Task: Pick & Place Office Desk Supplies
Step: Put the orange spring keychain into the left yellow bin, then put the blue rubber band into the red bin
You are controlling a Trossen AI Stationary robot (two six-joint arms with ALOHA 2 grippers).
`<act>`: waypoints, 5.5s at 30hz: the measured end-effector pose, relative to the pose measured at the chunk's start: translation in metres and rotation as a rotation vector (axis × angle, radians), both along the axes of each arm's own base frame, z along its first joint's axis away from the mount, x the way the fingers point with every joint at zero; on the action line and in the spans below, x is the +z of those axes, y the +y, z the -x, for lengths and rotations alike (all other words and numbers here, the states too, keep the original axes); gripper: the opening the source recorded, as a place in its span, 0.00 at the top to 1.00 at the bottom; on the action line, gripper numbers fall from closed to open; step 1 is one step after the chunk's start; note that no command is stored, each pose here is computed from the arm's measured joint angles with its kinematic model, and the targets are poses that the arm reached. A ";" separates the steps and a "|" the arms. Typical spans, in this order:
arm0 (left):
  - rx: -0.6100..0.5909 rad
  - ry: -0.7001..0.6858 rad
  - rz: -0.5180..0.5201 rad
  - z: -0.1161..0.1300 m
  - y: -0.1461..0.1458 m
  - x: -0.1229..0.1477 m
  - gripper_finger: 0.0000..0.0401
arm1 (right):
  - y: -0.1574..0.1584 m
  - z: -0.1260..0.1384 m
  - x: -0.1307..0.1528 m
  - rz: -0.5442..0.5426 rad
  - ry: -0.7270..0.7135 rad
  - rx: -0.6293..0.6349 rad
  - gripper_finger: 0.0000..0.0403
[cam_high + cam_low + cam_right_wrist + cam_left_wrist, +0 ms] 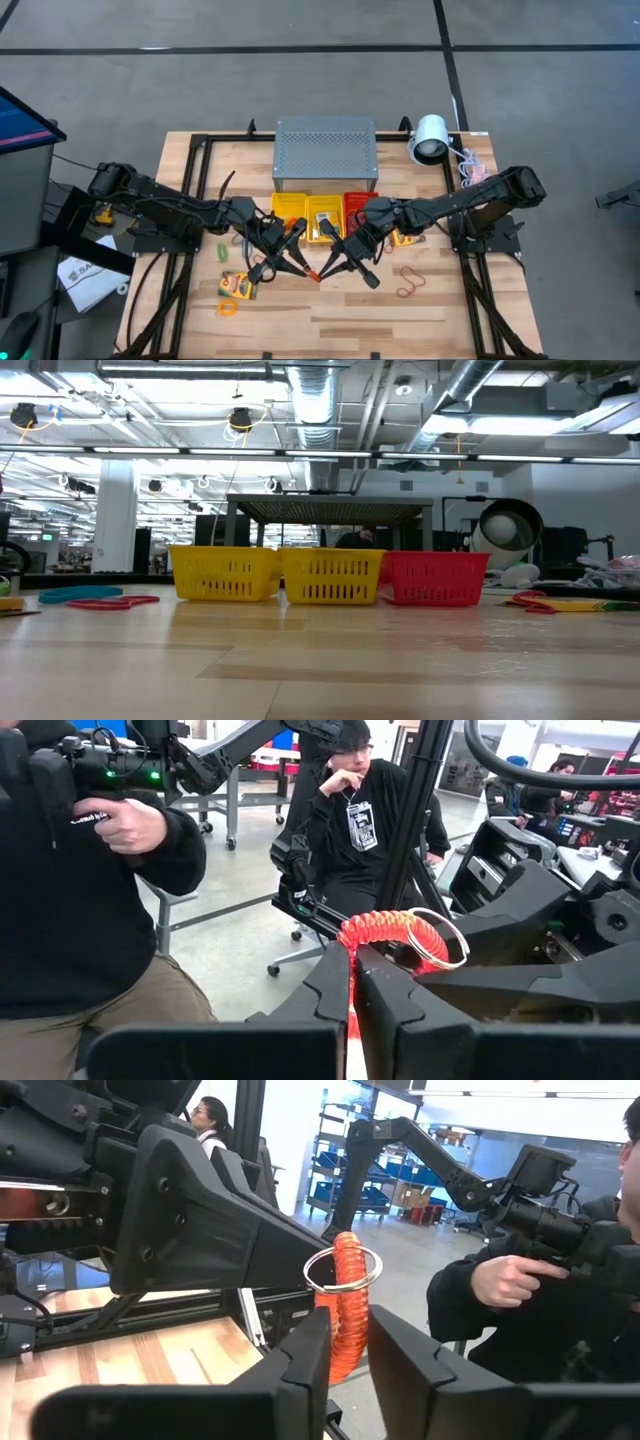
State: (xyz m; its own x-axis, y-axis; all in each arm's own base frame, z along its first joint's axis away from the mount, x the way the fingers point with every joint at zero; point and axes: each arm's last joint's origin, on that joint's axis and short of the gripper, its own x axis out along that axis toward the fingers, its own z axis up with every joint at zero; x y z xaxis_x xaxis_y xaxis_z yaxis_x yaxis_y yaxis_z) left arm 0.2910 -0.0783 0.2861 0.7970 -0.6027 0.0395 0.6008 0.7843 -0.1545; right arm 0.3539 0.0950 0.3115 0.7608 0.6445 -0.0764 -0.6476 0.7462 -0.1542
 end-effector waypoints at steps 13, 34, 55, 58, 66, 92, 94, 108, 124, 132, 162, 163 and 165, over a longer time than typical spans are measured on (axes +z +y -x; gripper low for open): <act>0.024 0.011 -0.019 -0.002 0.007 -0.002 0.95 | 0.002 0.001 0.001 -0.006 -0.007 0.028 0.96; 0.034 0.021 -0.043 0.003 0.011 0.001 0.96 | 0.014 0.006 0.002 -0.049 0.025 0.112 0.42; 0.281 0.108 -0.161 0.081 0.041 0.027 0.96 | 0.000 0.054 0.036 0.005 0.074 -0.017 0.39; 0.332 0.142 -0.144 0.087 0.052 0.013 0.96 | 0.001 0.065 0.039 0.012 0.070 -0.057 0.39; 0.434 0.207 -0.070 0.103 0.075 -0.022 0.97 | -0.001 0.086 0.021 -0.017 0.098 -0.171 0.39; 0.571 0.658 -0.022 0.079 0.100 -0.118 0.97 | -0.009 0.091 -0.012 -0.097 0.153 -0.251 0.39; 0.571 0.668 -0.024 0.079 0.100 -0.120 0.97 | -0.009 0.091 -0.012 -0.097 0.153 -0.250 0.39; 0.641 0.715 -0.052 0.076 0.103 -0.129 0.95 | -0.009 0.091 -0.013 -0.096 0.155 -0.250 0.39; 0.703 0.693 -0.027 0.075 0.109 -0.127 0.70 | -0.008 0.091 -0.013 -0.101 0.163 -0.249 0.39; 0.703 0.669 -0.023 0.075 0.109 -0.125 0.50 | -0.009 0.092 -0.015 -0.096 0.186 -0.251 0.39; 0.541 0.989 0.208 0.148 0.074 -0.096 0.47 | -0.009 0.092 -0.015 -0.100 0.185 -0.251 0.39; 0.552 1.036 0.217 0.151 0.072 -0.098 0.47 | -0.009 0.092 -0.015 -0.100 0.184 -0.252 0.39; 0.571 1.097 0.219 0.154 0.068 -0.102 0.47 | -0.009 0.092 -0.015 -0.100 0.185 -0.252 0.39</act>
